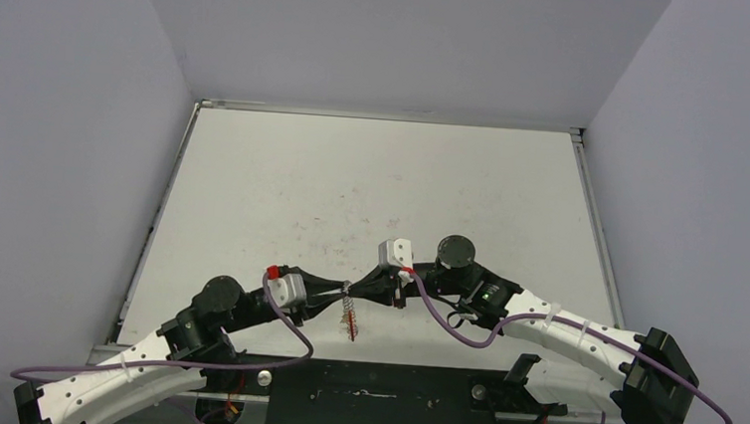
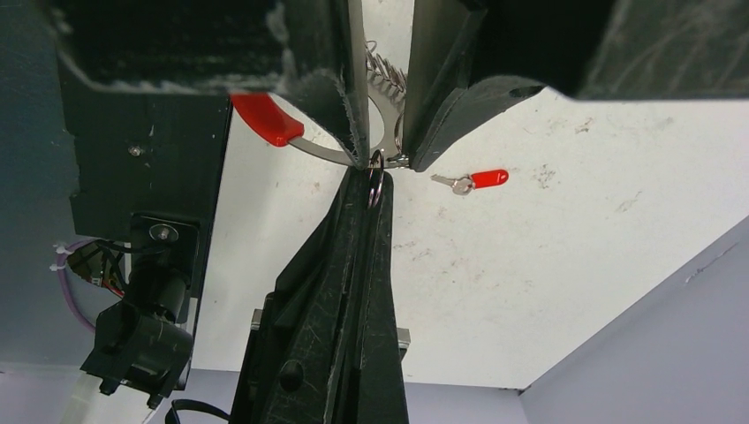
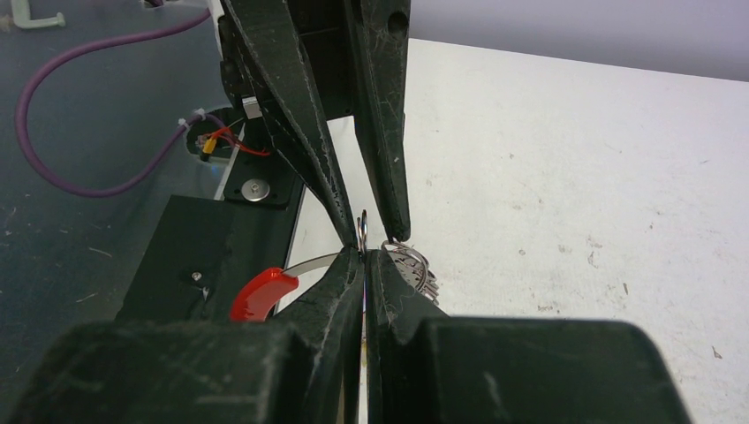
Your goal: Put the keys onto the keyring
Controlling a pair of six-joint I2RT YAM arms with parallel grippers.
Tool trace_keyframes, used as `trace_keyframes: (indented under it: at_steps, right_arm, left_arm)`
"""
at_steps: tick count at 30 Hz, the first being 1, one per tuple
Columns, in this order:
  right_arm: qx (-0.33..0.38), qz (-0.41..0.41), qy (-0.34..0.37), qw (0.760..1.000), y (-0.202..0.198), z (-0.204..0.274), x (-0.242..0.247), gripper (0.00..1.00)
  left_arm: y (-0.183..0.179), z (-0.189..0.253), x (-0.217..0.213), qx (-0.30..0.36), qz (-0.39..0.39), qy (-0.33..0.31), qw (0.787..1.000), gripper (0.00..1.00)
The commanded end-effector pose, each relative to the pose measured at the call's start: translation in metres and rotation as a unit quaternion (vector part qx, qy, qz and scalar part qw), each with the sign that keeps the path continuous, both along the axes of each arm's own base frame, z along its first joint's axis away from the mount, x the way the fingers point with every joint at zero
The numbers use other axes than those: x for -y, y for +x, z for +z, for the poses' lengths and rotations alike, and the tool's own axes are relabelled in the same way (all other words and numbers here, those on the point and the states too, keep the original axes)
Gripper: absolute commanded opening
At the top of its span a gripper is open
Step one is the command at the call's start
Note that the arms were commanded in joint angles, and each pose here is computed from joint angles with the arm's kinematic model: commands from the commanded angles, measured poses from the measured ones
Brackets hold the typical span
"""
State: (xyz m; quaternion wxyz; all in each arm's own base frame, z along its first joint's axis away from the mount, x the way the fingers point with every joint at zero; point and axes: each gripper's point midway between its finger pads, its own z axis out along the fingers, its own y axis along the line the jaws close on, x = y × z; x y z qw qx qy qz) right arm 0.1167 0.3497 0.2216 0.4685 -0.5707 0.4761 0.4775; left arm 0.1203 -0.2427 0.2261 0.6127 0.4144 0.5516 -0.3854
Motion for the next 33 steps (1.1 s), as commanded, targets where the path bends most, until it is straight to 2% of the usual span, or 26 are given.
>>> trace_keyframes:
  at_steps: [1,18,27,30,33]
  right_arm:
    - [0.032,0.011,0.041,0.999,-0.004,0.026,-0.002,0.00]
    - [0.026,0.014,0.034,0.999,-0.004,0.020,-0.003,0.00]
    - [0.025,0.014,0.031,0.999,-0.004,0.018,-0.003,0.00]
    - [0.025,0.014,0.033,0.999,-0.004,0.019,-0.003,0.00]
    - [0.026,0.014,0.034,0.999,-0.004,0.020,-0.003,0.00]
  left_arm:
    - [0.001,0.017,-0.001,0.009,0.004,-0.011,1.000,0.20]
    - [-0.001,0.034,0.005,0.021,-0.009,-0.046,0.999,0.19]
    - [-0.001,0.035,0.005,0.018,-0.008,-0.055,0.998,0.23]
    - [-0.001,0.033,0.006,0.017,-0.008,-0.052,0.998,0.21]
    - [0.000,0.030,0.006,0.015,-0.008,-0.044,0.999,0.10]
